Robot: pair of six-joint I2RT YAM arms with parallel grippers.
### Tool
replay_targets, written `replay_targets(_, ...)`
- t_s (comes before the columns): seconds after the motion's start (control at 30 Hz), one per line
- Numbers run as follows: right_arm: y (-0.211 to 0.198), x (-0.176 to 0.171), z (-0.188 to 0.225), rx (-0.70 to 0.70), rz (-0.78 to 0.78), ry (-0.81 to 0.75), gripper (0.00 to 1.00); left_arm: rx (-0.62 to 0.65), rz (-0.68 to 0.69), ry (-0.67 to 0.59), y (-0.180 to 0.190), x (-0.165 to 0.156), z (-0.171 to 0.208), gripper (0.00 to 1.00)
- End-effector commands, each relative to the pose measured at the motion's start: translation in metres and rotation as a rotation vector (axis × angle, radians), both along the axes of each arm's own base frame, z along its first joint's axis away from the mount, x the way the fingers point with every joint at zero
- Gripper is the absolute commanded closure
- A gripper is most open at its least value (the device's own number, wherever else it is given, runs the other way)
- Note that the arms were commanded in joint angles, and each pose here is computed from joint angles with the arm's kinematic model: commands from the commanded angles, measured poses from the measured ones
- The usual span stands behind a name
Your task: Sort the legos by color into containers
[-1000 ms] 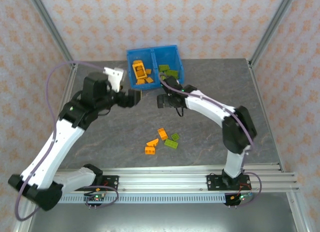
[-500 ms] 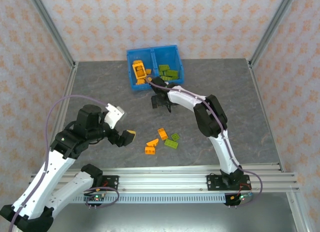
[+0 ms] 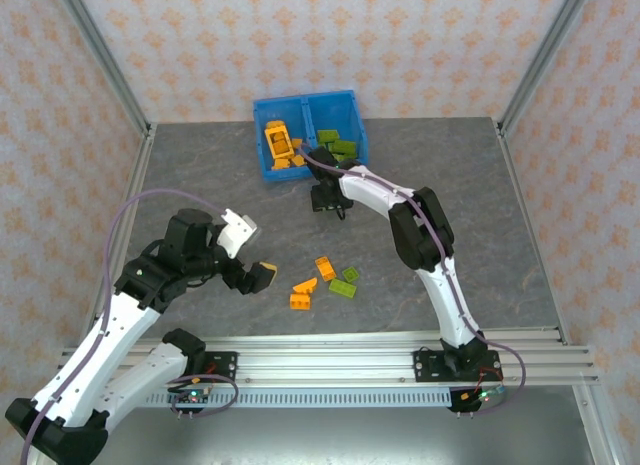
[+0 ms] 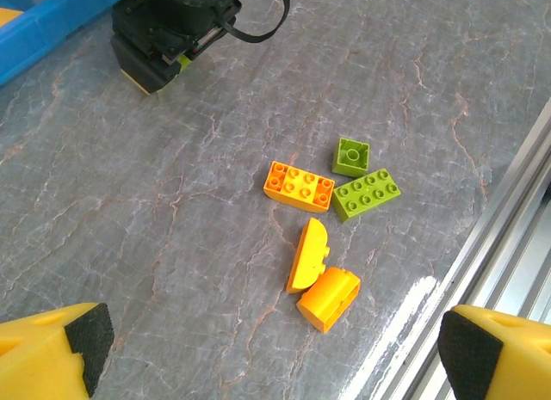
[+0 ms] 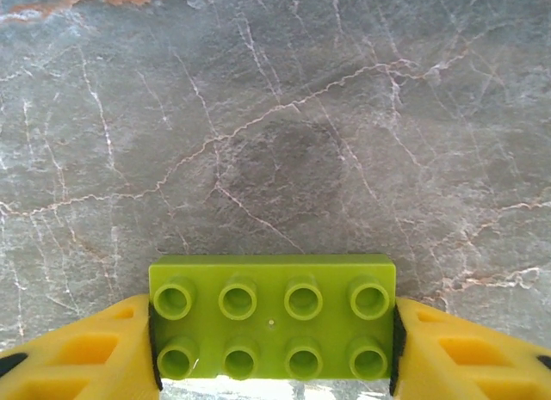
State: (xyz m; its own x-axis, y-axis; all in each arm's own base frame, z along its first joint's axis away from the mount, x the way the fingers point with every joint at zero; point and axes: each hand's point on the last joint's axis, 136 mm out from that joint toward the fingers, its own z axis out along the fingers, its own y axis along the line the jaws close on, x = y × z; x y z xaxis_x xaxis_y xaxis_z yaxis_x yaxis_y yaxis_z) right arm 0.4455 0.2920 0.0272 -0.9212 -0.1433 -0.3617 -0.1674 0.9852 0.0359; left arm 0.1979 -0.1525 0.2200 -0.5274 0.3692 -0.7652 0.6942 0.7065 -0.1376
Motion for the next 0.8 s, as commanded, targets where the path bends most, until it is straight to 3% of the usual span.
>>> replay_targets(0.0,-0.006,-0.016,-0.015,-0.026,0.000,0.069,0.51,-0.020,-0.045,-0.039,-0.006,0.000,0.006,0.00)
replay_targets(0.23,-0.002,-0.008,0.084,0.128,-0.027,-0.136,0.52,-0.023,-0.053,-0.047,-0.007,0.000,0.008,0.00)
replay_targets(0.4,-0.013,0.016,0.147,0.139,-0.095,-0.314,0.52,-0.019,-0.043,-0.045,-0.006,0.002,0.006,0.00)
replay_targets(0.6,-0.030,0.067,0.173,0.151,-0.230,-0.406,0.52,0.001,-0.015,-0.043,0.000,0.006,0.003,0.00)
replay_targets(0.77,-0.028,0.109,0.164,0.231,-0.285,-0.366,0.53,-0.008,-0.013,-0.051,0.000,0.005,0.005,0.00)
